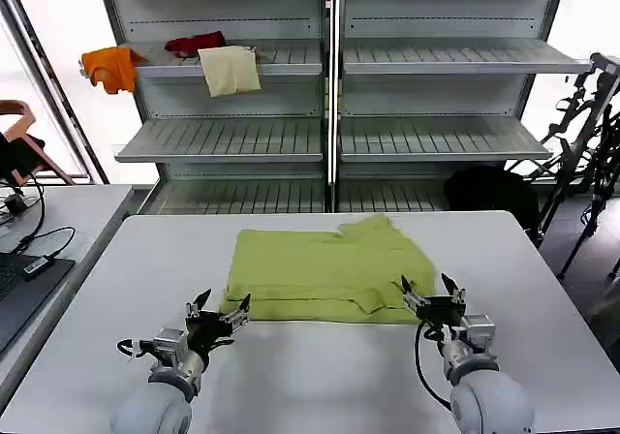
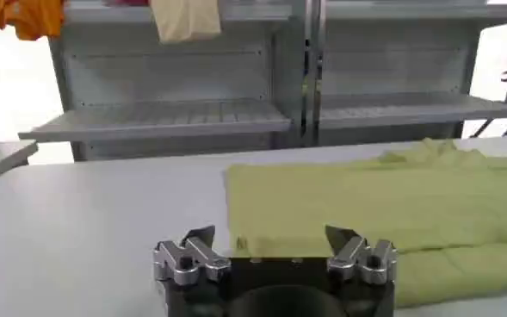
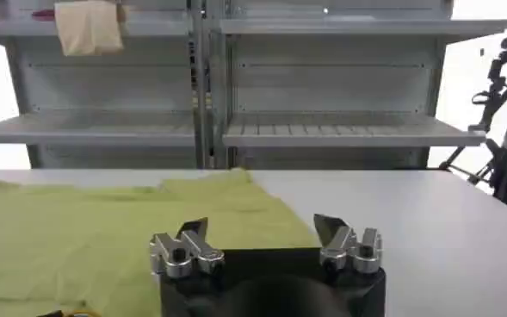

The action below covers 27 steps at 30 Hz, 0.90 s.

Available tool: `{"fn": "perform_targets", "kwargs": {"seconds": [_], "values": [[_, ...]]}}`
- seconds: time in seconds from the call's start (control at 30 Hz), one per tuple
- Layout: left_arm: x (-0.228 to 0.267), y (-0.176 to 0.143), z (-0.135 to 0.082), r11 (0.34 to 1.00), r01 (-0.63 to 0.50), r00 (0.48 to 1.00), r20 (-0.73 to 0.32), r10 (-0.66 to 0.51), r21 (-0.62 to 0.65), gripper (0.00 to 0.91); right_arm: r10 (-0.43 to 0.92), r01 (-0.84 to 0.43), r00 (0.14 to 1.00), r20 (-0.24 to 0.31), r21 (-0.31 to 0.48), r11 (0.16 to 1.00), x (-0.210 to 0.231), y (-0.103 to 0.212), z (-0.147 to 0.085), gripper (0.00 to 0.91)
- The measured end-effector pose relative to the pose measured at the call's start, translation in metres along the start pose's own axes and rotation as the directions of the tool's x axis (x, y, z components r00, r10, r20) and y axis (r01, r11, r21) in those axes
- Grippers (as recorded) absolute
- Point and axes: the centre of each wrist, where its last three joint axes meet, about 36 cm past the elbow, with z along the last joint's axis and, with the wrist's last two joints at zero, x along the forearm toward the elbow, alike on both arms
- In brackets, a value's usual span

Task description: Fold and organize the clothes.

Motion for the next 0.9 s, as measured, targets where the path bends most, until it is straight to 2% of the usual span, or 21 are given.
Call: {"fn": "perform_targets", "kwargs": {"seconds": [0.4,0.47,0.53,0.57,0.6,0.63,0.67,0.7,0.73,0.77,0.8,0.83,0.9], "values": [[0.002,0.001,0.003,1.0,0.011,1.0,-0.017,-0.011,0.002,0.907,0.03,-0.03,0.998,-0.061,-0.006,1.0,0.012,-0.013,0.018,0.897],[0.001,0.002,0.004,1.0,0.014,1.0,-0.019,-0.014,0.001,0.907,0.034,-0.034,0.997,-0.071,-0.004,0.999,0.013,-0.015,0.021,0.826],[0.0,0.004,0.004,1.0,0.019,1.0,-0.022,-0.019,0.0,0.907,0.038,-0.038,0.996,-0.081,-0.001,0.999,0.013,-0.017,0.023,0.635],[-0.001,0.004,0.005,1.0,0.019,1.0,-0.023,-0.019,0.0,0.867,0.038,-0.038,0.996,-0.083,-0.002,0.999,0.013,-0.017,0.024,0.322],[-0.001,0.004,0.005,1.0,0.019,0.999,-0.025,-0.019,0.0,0.796,0.038,-0.038,0.996,-0.086,-0.002,0.999,0.013,-0.017,0.025,0.232],[-0.002,0.005,0.006,1.0,0.02,0.999,-0.027,-0.02,0.0,0.705,0.038,-0.039,0.995,-0.088,-0.003,0.999,0.012,-0.017,0.026,0.101],[-0.003,0.005,0.007,1.0,0.021,0.999,-0.03,-0.021,0.0,0.494,0.038,-0.038,0.995,-0.091,-0.005,0.999,0.012,-0.018,0.027,0.06],[-0.004,0.004,0.007,1.0,0.021,0.999,-0.032,-0.021,-0.001,0.343,0.036,-0.037,0.995,-0.092,-0.006,0.999,0.012,-0.018,0.027,0.0],[-0.005,0.004,0.008,1.0,0.023,0.999,-0.035,-0.023,-0.001,0.322,0.036,-0.037,0.995,-0.094,-0.006,0.999,0.011,-0.018,0.028,0.0],[-0.005,0.004,0.009,1.0,0.025,0.999,-0.038,-0.025,-0.001,0.212,0.035,-0.035,0.995,-0.097,-0.006,0.999,0.011,-0.018,0.029,0.0],[-0.006,0.003,0.01,1.0,0.025,0.999,-0.042,-0.025,-0.002,0.151,0.033,-0.033,0.995,-0.099,-0.006,0.999,0.01,-0.017,0.029,0.0],[-0.006,0.003,0.012,1.0,0.025,0.999,-0.046,-0.026,-0.003,0.05,0.032,-0.032,0.994,-0.1,-0.005,0.999,0.01,-0.017,0.03,0.0],[-0.007,0.003,0.014,1.0,0.025,0.998,-0.053,-0.026,-0.005,0.01,0.03,-0.03,0.994,-0.103,-0.005,1.0,0.009,-0.017,0.031,0.0]]}}
